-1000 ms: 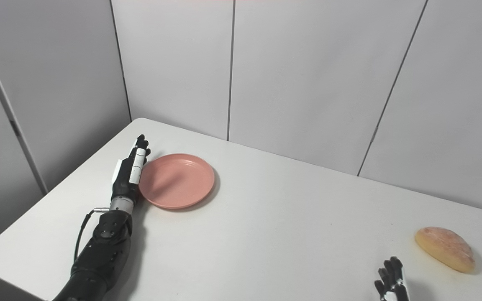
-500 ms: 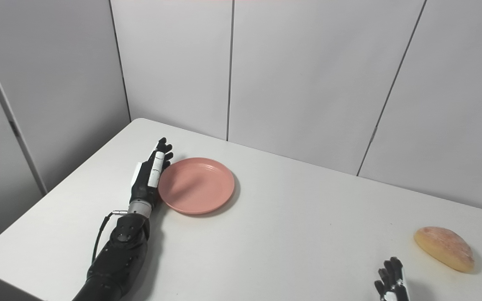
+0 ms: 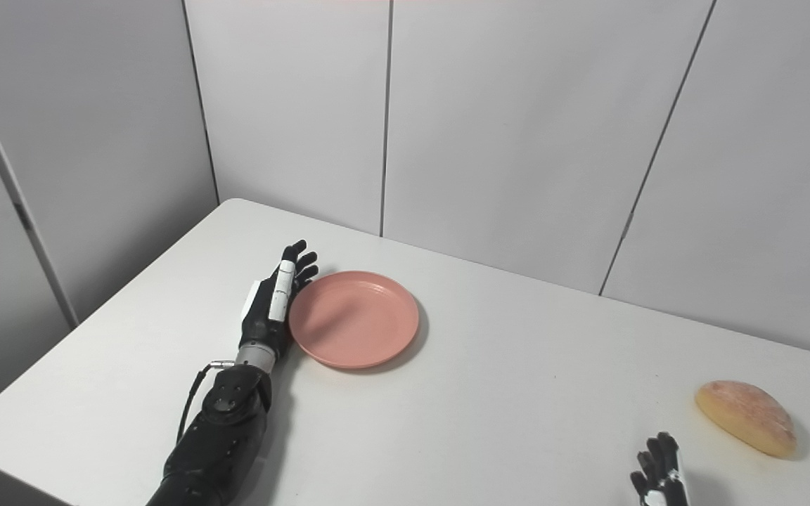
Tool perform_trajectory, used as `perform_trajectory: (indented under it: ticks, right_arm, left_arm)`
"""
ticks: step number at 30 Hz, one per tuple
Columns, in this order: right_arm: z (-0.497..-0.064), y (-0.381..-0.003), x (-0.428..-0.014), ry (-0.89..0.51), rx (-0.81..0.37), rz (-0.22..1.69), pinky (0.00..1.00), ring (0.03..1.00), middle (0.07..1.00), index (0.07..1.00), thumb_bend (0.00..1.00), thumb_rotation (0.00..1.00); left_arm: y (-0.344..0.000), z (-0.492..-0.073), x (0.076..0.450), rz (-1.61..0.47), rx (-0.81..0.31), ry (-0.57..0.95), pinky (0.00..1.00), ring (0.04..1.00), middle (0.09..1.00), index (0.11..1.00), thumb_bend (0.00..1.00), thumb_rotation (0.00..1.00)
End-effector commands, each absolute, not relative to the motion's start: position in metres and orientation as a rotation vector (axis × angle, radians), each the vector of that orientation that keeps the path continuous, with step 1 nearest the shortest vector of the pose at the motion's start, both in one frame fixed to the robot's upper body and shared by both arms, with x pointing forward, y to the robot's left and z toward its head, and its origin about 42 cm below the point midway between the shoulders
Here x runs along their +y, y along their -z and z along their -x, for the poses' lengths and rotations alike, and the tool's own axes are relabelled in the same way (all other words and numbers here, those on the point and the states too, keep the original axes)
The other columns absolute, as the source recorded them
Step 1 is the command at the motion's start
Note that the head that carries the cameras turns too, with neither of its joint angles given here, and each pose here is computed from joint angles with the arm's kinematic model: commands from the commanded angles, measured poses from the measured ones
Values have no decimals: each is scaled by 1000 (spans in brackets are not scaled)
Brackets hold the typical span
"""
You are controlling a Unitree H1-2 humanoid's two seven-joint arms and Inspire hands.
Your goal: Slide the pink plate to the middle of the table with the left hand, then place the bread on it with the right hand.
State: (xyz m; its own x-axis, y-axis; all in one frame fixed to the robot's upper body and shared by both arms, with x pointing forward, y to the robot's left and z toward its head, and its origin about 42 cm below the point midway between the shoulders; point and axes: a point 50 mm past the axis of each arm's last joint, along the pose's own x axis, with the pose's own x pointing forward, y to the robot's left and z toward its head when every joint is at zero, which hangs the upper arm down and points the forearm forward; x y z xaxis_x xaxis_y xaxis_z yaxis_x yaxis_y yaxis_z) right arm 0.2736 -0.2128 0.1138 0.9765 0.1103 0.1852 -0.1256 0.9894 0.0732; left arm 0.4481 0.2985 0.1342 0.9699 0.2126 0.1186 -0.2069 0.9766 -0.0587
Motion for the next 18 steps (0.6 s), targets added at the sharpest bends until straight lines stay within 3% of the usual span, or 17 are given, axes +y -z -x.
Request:
perform_trajectory:
  ticks: [1, 18]
  right_arm:
    - [-275, -125, -211, -118, -226, -89, 1000, 1000, 1000, 1000, 572, 913]
    - [-272, -127, -203, -90, -244, -60, 1000, 994, 986, 1000, 529, 873]
  left_arm:
    - [-137, -449, 287, 41, -132, -176, 909, 903, 905, 906, 775, 1000]
    - [-131, -442, 265, 59, -106, -101, 912, 906, 909, 919, 778, 1000]
